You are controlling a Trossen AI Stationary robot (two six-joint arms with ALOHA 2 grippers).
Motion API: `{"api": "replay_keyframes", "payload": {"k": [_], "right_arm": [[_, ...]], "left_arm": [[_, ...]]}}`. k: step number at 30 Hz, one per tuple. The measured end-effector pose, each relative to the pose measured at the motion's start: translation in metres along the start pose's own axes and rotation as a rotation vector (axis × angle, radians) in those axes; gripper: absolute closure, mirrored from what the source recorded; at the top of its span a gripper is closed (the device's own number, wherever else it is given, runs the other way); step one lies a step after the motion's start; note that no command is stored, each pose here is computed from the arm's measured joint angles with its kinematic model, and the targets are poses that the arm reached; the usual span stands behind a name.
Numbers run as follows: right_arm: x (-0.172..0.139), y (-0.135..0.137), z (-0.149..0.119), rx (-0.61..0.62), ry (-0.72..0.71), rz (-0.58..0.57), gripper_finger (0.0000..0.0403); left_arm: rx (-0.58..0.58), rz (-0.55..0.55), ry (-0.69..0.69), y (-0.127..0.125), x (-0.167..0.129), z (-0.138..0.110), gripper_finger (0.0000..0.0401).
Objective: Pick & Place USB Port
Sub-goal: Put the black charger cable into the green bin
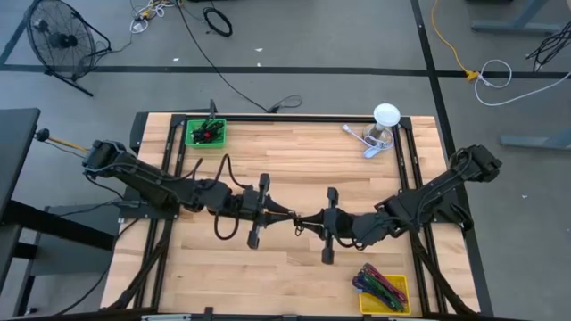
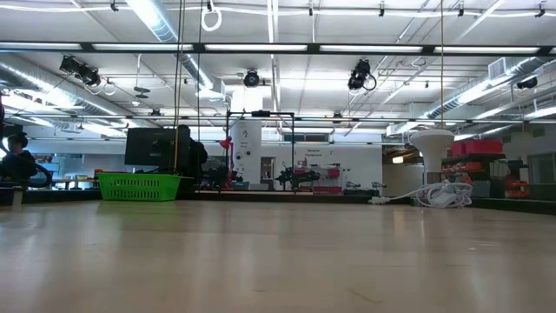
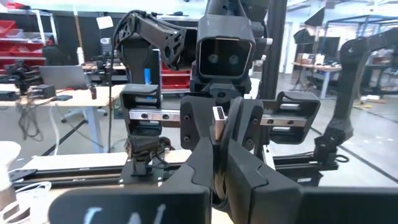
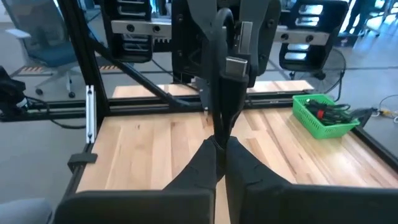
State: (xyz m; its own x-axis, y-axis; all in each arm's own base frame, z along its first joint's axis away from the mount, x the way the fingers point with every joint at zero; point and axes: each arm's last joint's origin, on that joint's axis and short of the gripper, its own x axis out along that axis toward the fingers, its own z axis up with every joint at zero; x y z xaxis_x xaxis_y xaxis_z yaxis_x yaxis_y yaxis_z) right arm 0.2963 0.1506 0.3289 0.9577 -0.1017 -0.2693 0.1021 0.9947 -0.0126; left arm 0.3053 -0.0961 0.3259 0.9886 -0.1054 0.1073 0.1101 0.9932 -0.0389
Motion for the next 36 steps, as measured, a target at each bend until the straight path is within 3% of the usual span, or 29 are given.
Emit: {"api": "replay_keyframes", "payload": {"k": [3,7,12,16,27,31,36], "right_arm": [[0.000,0.000,0.000,-0.017,0.001,-0.005,0.0389],[-0.001,-0.002,-0.001,-0.037,0.014,-0.011,0.0339],[-0.008,-0.010,-0.005,-0.066,0.071,-0.134,0.0279],[-0.015,-0.018,-0.011,-0.014,0.137,-0.198,0.0254],[-0.026,-0.017,-0.044,0.207,0.419,-0.134,0.0260],[-0.024,-0.006,-0.060,0.245,0.400,-0.049,0.0268],[-0.020,0.006,-0.077,0.298,0.310,0.103,0.0275]], "left_arm": [[0.003,0.023,0.005,0.000,0.000,-0.001,0.0382],[0.005,0.063,0.009,0.002,0.000,-0.001,0.0382],[0.015,0.102,0.034,0.003,0.000,-0.003,0.0382],[0.054,0.174,0.126,0.007,-0.005,-0.007,0.0382],[0.273,0.637,0.612,0.033,-0.058,-0.025,0.0382],[0.350,0.780,0.821,0.048,-0.080,-0.039,0.0382],[0.337,0.956,0.992,0.070,-0.100,-0.050,0.0382]]}}
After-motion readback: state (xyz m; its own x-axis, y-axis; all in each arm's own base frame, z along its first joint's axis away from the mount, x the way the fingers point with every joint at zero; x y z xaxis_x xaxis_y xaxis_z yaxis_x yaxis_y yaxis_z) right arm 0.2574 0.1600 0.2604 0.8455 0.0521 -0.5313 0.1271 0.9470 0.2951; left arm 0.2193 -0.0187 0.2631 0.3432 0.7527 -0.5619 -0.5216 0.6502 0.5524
